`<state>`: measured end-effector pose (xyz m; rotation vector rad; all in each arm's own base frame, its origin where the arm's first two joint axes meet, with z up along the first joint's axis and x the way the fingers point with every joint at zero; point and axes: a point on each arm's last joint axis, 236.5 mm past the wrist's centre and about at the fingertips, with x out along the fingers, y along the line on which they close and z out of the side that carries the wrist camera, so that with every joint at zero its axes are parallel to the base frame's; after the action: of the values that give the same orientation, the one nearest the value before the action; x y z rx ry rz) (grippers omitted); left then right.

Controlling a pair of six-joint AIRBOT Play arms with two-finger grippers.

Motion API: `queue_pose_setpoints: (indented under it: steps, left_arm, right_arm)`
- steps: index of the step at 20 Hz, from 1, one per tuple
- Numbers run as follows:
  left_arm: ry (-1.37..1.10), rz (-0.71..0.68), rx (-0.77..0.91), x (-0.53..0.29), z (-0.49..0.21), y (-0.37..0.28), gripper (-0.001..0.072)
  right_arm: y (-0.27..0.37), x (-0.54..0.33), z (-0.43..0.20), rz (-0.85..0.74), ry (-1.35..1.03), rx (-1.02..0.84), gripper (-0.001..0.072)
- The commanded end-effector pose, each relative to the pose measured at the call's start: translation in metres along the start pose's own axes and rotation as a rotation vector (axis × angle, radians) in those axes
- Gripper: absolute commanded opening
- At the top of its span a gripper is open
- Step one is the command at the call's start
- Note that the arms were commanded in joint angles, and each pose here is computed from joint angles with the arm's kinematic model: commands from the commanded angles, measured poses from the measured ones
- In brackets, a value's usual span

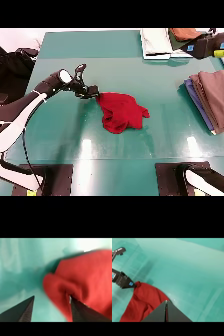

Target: Fold the shirts.

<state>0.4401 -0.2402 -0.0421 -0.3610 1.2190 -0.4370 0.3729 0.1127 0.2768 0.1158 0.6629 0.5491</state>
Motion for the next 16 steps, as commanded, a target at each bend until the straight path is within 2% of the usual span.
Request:
queue_pose_setpoints:
  steps: [1, 2, 3, 4, 5, 7, 10, 11, 12, 13, 16]
  left_arm:
    - [-0.051, -0.052, -0.037, 0.013, 0.012, -0.006, 0.0524]
    - [-0.061, -0.065, -0.025, 0.013, 0.014, -0.010, 0.0499]
    - [-0.071, -0.078, -0.015, 0.013, 0.015, -0.015, 0.0333]
    - [-0.081, -0.087, -0.023, 0.013, 0.018, -0.017, 0.0206]
    - [-0.084, -0.098, -0.032, 0.012, 0.019, -0.019, 0.0029]
    - [-0.076, -0.108, 0.003, -0.002, 0.024, -0.021, 0.0027]
    - [-0.120, -0.106, 0.076, -0.041, 0.044, -0.022, 0.0027]
    - [-0.145, -0.099, 0.099, -0.053, 0.049, -0.024, 0.0027]
    - [-0.162, -0.084, 0.116, -0.061, 0.052, -0.022, 0.0027]
    - [-0.164, -0.067, 0.133, -0.064, 0.053, -0.020, 0.0027]
    - [-0.126, -0.049, 0.146, -0.060, 0.044, -0.014, 0.0027]
  right_arm:
    - [-0.006, 0.010, -0.018, -0.006, 0.017, 0.036, 0.0019]
    - [-0.009, 0.014, -0.023, -0.006, 0.027, 0.047, 0.0019]
    - [-0.010, 0.018, -0.028, -0.004, 0.040, 0.055, 0.0019]
    - [-0.012, 0.022, -0.035, -0.002, 0.058, 0.065, 0.0020]
    - [-0.014, 0.026, -0.043, 0.000, 0.077, 0.078, 0.0020]
    - [-0.022, 0.036, -0.075, 0.006, 0.165, 0.124, 0.0020]
    - [-0.035, 0.058, -0.157, 0.029, 0.365, 0.257, 0.0023]
    - [-0.037, 0.067, -0.186, 0.039, 0.420, 0.304, 0.0109]
    - [-0.033, 0.079, -0.216, 0.065, 0.478, 0.358, 0.0385]
    - [-0.024, 0.092, -0.240, 0.103, 0.526, 0.417, 0.0510]
    - [0.015, 0.133, -0.298, 0.225, 0.635, 0.511, 0.0510]
